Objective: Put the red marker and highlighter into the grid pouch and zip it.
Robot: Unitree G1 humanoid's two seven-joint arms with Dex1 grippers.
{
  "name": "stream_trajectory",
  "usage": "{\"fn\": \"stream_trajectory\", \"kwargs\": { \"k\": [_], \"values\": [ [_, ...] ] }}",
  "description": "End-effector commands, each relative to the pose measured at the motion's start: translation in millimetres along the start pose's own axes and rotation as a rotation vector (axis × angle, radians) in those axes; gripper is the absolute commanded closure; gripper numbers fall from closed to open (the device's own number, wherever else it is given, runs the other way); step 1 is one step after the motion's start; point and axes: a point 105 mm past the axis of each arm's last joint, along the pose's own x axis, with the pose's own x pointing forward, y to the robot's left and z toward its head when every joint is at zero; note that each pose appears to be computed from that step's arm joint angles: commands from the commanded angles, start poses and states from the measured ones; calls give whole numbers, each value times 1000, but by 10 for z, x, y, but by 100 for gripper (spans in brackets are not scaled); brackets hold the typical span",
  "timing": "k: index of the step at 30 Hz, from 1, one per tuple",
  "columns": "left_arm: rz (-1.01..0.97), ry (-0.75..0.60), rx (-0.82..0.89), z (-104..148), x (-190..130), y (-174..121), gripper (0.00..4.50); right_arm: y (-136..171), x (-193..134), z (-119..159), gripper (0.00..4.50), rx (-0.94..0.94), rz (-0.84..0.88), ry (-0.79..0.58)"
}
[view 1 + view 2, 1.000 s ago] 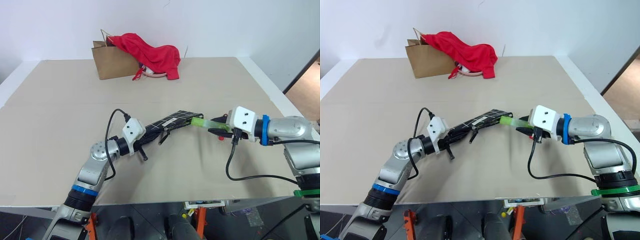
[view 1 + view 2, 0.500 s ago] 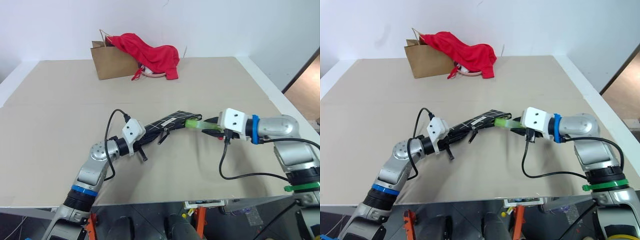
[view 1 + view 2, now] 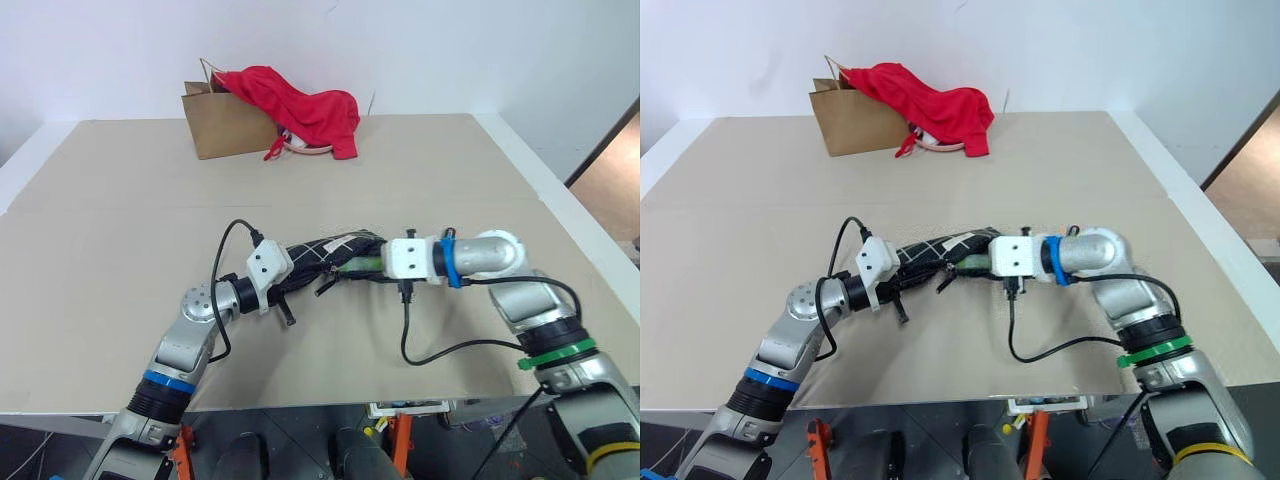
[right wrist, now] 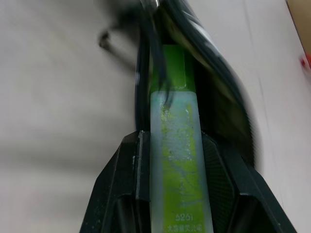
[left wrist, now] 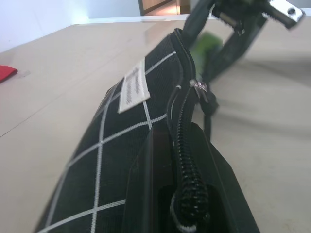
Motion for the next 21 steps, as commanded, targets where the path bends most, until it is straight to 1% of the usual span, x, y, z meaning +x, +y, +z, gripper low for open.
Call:
{"fn": "stream_trajectory", "kwargs": {
  "k": [1,2,3,4,5,6,7,8,9,13,16,18,21],
  "values": [
    [-4,-52,37,138,11,10,450,-18,94,280,235,-85,48,-100],
    [-3,-53,37,139,10,8,450,-17,105,310,223,-72,59,-114],
    [-2,-54,36,140,10,5,450,-10,104,326,177,-58,69,-122],
    [-1,-55,35,140,7,1,450,-30,94,336,152,-62,57,-127],
    [1,-57,34,141,5,-1,450,-67,86,332,88,-68,33,-126],
    [3,-58,32,142,1,-1,450,-103,78,318,42,-74,10,-120],
    [5,-59,31,142,-1,-2,450,-125,66,292,20,-77,-4,-110],
    [7,-60,28,142,-5,-2,450,-148,37,246,8,-89,-18,-91],
    [8,-61,27,142,-6,-7,450,-157,12,215,8,-98,-25,-78],
    [18,-77,0,153,-9,-3,450,-337,-251,83,8,-52,-118,-37],
    [18,-85,-13,163,5,-11,450,-462,-459,150,8,12,-197,-84],
    [19,-87,-18,163,11,-10,450,-546,-634,196,8,111,-251,-127],
    [22,-87,-23,160,11,-9,450,-571,-942,208,8,341,-283,-184]
  ]
}}
